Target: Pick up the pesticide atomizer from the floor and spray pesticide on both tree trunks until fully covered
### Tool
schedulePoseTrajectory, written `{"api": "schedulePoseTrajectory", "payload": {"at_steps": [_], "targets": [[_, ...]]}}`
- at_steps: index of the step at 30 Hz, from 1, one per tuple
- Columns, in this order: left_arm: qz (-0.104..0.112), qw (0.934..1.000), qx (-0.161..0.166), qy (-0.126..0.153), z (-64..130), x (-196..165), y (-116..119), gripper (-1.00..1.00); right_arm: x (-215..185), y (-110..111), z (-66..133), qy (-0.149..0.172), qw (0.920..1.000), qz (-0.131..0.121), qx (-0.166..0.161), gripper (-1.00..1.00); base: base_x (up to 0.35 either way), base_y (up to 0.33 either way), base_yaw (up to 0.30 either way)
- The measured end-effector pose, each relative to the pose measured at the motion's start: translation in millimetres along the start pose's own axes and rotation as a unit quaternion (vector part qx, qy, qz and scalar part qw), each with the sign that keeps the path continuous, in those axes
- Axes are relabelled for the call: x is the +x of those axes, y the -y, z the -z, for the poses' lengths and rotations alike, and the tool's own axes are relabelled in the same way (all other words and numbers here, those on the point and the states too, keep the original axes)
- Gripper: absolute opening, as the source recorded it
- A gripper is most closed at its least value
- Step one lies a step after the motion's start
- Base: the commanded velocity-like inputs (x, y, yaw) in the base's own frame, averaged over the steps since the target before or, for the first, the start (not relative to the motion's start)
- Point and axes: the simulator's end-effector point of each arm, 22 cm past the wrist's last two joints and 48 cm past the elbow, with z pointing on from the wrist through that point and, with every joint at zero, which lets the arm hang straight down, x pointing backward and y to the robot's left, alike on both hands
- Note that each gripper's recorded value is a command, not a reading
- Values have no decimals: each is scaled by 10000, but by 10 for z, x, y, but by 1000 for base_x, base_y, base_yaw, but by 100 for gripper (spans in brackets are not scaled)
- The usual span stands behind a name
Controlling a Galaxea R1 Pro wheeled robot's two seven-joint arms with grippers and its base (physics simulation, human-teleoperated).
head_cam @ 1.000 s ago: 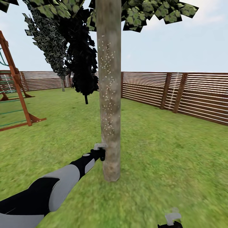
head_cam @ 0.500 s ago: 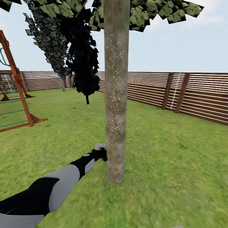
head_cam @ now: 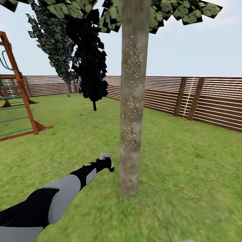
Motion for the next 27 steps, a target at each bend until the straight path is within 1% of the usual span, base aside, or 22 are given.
{"api": "schedulePoseTrajectory", "payload": {"at_steps": [2,7,8,10,11,14,18,23,24,26,27], "targets": [[3,10000,-5,-4,2,4,-8,-100,1,-1,0,-1,10000,2,-1,100,1,350,-157],[9,10000,-1,-5,0,4,-1,-100,11,-4,1,-12,10000,5,-6,100,75,350,-271],[9,10000,-3,-5,1,4,-4,-100,52,-35,8,-41,10000,8,-56,100,153,350,-180],[8,10000,-6,-8,2,8,-9,-100,128,-177,27,-87,9996,7,-257,100,152,350,-78],[10,10000,-8,-11,3,12,-12,-100,138,-200,30,-92,9995,5,-291,100,142,350,-39],[9,10000,-40,-17,13,17,-61,-100,152,-232,35,-101,9994,4,-336,100,139,350,-12],[11,10000,-45,-28,15,24,-69,-100,154,-238,36,-102,9994,3,-345,100,146,350,-6],[14,10000,-46,-36,15,28,-70,-100,160,-271,39,-106,9993,1,-364,100,163,350,-84],[19,10000,-46,-58,15,38,-70,-100,160,-281,40,-106,9993,0,-370,100,188,350,-32],[91,9994,-11,-338,12,162,-27,-100,159,-294,41,-106,9992,-2,-377,100,195,350,-13],[112,9992,11,-390,7,185,5,-100,159,-295,41,-106,9992,-3,-378,100,207,345,-7]]}}
